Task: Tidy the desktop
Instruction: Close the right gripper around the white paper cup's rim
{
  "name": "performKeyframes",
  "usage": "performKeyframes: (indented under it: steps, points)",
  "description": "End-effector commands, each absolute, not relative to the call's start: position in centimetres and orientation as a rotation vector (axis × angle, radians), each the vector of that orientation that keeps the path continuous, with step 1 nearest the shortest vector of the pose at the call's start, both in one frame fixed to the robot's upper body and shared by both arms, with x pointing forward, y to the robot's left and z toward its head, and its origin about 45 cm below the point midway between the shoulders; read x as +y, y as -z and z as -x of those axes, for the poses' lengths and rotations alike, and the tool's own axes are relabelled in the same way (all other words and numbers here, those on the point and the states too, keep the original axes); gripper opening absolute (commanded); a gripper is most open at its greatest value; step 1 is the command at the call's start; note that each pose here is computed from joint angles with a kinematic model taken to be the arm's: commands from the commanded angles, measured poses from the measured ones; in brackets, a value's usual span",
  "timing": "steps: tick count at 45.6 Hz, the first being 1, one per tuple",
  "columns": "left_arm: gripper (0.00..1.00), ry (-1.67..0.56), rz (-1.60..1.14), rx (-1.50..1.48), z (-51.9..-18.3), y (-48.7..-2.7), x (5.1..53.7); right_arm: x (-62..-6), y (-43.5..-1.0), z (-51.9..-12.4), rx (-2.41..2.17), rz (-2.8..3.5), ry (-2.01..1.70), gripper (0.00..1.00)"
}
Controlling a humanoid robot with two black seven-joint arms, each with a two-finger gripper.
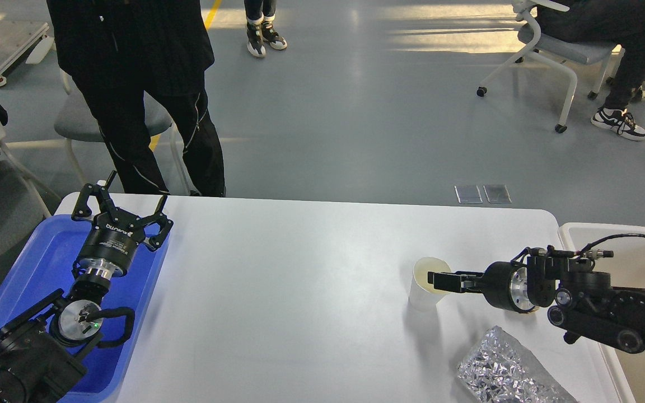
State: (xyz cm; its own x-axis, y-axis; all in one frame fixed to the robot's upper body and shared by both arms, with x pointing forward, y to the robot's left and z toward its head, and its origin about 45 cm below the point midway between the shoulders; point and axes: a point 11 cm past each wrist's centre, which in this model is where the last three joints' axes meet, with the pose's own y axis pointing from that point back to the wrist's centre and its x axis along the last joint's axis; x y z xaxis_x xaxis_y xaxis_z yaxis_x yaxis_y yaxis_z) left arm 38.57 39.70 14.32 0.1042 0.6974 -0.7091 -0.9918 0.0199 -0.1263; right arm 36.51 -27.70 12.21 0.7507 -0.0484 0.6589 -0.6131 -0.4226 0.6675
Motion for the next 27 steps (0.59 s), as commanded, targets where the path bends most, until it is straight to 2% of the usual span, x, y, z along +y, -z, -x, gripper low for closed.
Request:
performKeyframes:
  steps: [1,3,6,7,10,14,27]
  points:
    - [1.00,-1.408,0.704,0.530,-38.57,-14.33,39.68,-26.77,-11.55,-36.79,-0.500,-1.927,-0.695,0.98]
    - [1.00,-1.408,0.704,0.530,-38.58,-14.34,39.65,-26.41,-11.28,-36.88,-0.494,-1.927,-0.695,0.92]
    - [1.00,-1.410,0.703,0.530,-38.57,-14.32,39.69,-26.37,-11.07,-37.05,-0.497,-1.921,-0.694,0.76]
    - [1.00,-1.407,0.705,0.530,-38.58,-14.35,39.64,-26.36,-11.07,-37.05,-0.497,-1.922,-0.695,0.68]
    - [1.00,-1.408,0.704,0.530,-38.58,-14.34,39.66,-26.30,-11.07,-37.00,-0.492,-1.928,-0.698,0.28]
    - [1.00,-1.408,0.704,0.530,-38.58,-14.34,39.66,-26.25,-11.01,-36.90,-0.487,-1.934,-0.703,0.01]
    - [1.00,-1.410,0.703,0.530,-38.57,-14.32,39.70,-26.16,-11.10,-36.93,-0.490,-1.946,-0.709,0.00]
